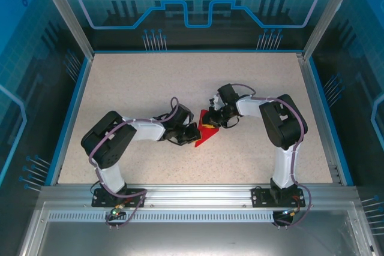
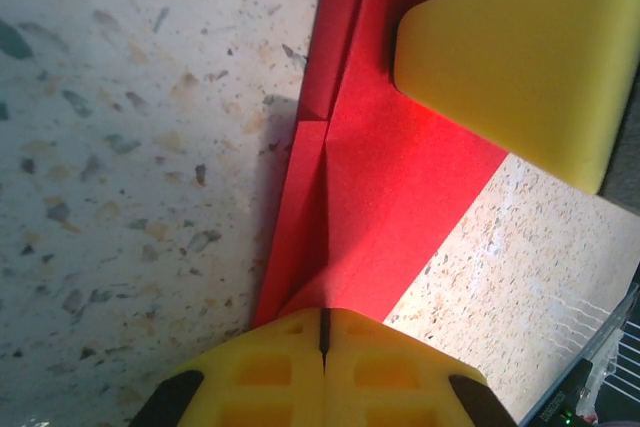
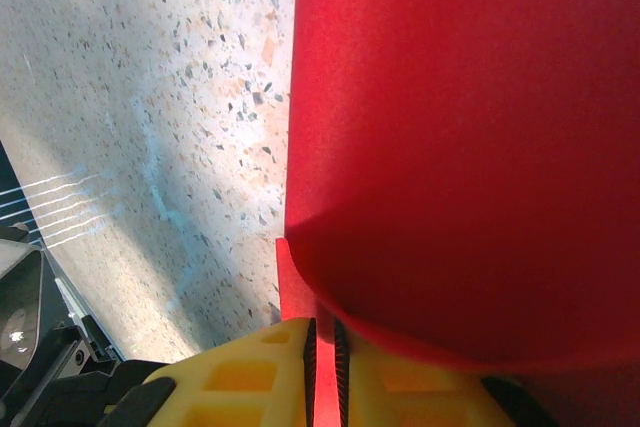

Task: Fold a paper plane with a square sheet of paper (pick it up from the middle)
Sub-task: Fourth fold the wing at the center of the table.

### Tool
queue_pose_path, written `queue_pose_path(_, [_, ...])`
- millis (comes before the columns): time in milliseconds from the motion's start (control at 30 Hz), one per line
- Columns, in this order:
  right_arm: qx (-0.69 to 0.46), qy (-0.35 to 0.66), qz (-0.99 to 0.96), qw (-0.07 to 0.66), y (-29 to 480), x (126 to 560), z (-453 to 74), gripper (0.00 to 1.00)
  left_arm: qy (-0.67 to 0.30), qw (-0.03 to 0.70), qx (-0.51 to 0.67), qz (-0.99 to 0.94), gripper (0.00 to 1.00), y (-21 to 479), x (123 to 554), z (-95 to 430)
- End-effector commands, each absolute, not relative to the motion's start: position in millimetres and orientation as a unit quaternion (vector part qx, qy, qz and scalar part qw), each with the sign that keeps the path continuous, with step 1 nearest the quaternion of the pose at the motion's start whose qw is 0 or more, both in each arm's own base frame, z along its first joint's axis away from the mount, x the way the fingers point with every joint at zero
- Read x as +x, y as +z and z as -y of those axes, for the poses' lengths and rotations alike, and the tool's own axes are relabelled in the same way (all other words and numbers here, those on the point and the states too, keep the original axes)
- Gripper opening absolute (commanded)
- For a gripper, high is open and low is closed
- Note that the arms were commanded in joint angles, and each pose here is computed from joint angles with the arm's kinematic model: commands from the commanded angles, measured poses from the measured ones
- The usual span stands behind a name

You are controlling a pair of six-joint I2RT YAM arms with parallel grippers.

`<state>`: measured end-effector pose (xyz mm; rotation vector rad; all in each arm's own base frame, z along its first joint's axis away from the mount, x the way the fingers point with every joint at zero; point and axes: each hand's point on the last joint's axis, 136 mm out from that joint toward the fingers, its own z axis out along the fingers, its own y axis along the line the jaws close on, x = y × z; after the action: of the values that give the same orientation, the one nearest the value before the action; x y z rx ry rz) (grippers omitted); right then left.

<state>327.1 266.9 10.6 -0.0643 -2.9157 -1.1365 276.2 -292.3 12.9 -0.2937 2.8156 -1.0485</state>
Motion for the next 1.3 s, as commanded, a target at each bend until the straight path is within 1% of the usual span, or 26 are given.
queue_pose_path(0, [-0.053,-0.29,0.955,0.036,-31,310,-242,0.17,-0.266,0.031,-0.123,-0.956,0.01,-25,249,257])
queue_pose_path(233, [-0.019,-0.34,0.94,-0.029,25,330,-255,0.18,-0.256,0.021,-0.126,-0.958,0.0,-36,238,248])
queue_pose_path(400, [0.01,-0.369,0.928,-0.051,47,322,-261,0.1,-0.255,0.022,-0.128,-0.958,0.0,-37,239,248])
queue_pose_path(533, [0.022,-0.371,0.927,-0.04,42,308,-267,0.07,-0.258,0.022,-0.129,-0.957,0.0,-36,241,250])
queue_pose_path(667, [0.039,-0.384,0.922,-0.025,35,294,-283,0.06,-0.257,0.022,-0.127,-0.958,0.0,-36,241,251])
queue_pose_path(767, [0.038,-0.376,0.926,-0.016,27,290,-284,0.06,-0.257,0.022,-0.127,-0.958,0.0,-36,242,251])
queue_pose_path(1033, [0.02,-0.338,0.941,-0.008,-3,296,-273,0.07,-0.255,0.019,-0.128,-0.958,0.0,-38,241,251])
queue_pose_path(1167, [0.009,-0.317,0.948,-0.013,-10,302,-263,0.07,-0.251,0.017,-0.129,-0.959,0.0,-40,238,248])
queue_pose_path(1267, [-0.001,-0.313,0.95,-0.024,-7,309,-256,0.08,-0.247,0.015,-0.129,-0.96,0.0,-42,235,245])
